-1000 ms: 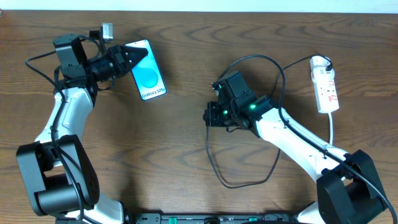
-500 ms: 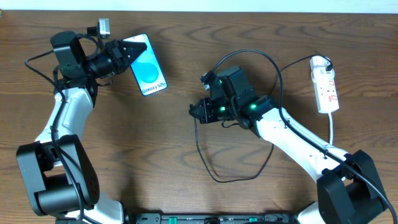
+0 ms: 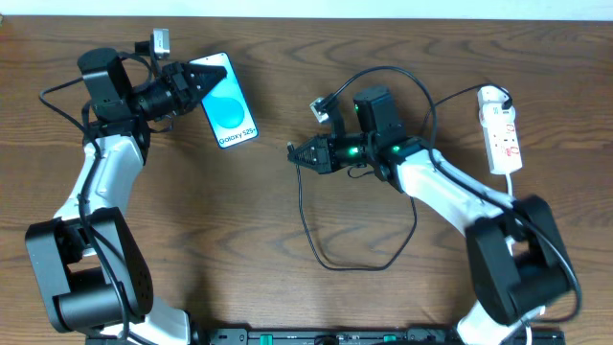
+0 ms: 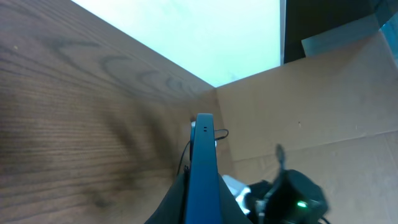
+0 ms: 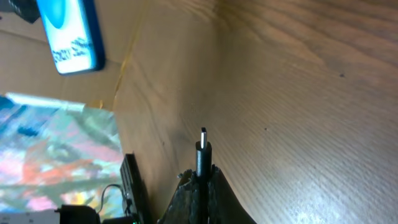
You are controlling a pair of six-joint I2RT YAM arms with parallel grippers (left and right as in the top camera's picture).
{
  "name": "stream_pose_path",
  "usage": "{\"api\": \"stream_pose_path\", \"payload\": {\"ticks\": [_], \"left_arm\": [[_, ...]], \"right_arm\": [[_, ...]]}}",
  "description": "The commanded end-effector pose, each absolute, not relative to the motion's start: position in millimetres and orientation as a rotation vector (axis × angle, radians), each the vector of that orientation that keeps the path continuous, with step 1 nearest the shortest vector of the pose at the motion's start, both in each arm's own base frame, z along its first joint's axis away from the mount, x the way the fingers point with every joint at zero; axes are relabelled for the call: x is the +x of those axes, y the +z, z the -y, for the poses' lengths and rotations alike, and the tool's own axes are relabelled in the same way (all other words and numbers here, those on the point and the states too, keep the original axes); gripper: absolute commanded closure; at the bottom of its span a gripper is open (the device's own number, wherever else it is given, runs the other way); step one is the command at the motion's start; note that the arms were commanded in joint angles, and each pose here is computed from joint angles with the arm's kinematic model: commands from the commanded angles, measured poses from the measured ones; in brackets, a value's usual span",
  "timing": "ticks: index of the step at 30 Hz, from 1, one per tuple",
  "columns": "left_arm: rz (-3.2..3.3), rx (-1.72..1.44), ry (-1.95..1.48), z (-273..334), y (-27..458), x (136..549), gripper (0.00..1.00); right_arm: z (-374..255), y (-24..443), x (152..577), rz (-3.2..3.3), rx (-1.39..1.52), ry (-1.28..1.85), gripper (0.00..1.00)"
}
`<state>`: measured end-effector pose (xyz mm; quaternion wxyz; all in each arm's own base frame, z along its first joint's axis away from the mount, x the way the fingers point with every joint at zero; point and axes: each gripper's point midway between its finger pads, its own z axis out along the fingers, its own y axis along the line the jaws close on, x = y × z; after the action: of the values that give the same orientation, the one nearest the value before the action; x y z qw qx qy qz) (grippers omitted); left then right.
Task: Plug charger to phone and switch on socket
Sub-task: 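Lift the USB-C plug and carry it leftward toward the phone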
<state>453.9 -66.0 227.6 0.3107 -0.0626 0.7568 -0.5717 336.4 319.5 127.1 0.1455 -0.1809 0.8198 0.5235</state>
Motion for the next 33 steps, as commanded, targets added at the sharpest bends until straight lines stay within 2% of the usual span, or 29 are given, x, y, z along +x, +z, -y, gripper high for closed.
{"api": "stream_pose_path", "payload": {"ticks": [1,7,14,19,33], "left_arm": [[-1.985,-0.146,-1.530,67,237,448,0.94],[-1.983,-0.142,-1.528,67,238,448,0.93],[-1.982,-0.142,-1.527,67,238,448,0.93],[-1.977,-0.134,-1.524,67,239,448,0.93],[-1.871,-0.114,-1.539,65,270,457,0.93]], "right_arm": [[-330,135,320,-2.217,-0.728,1.714,0.99],[-340,137,311,-1.926,-0.992,1.836,0.99],[-341,120,312,-1.867,-1.035,1.879,0.99],[-341,127,305,-1.751,-1.125,1.919,0.99],[-351,152,322,-1.717,-1.051,1.872,0.99]]}}
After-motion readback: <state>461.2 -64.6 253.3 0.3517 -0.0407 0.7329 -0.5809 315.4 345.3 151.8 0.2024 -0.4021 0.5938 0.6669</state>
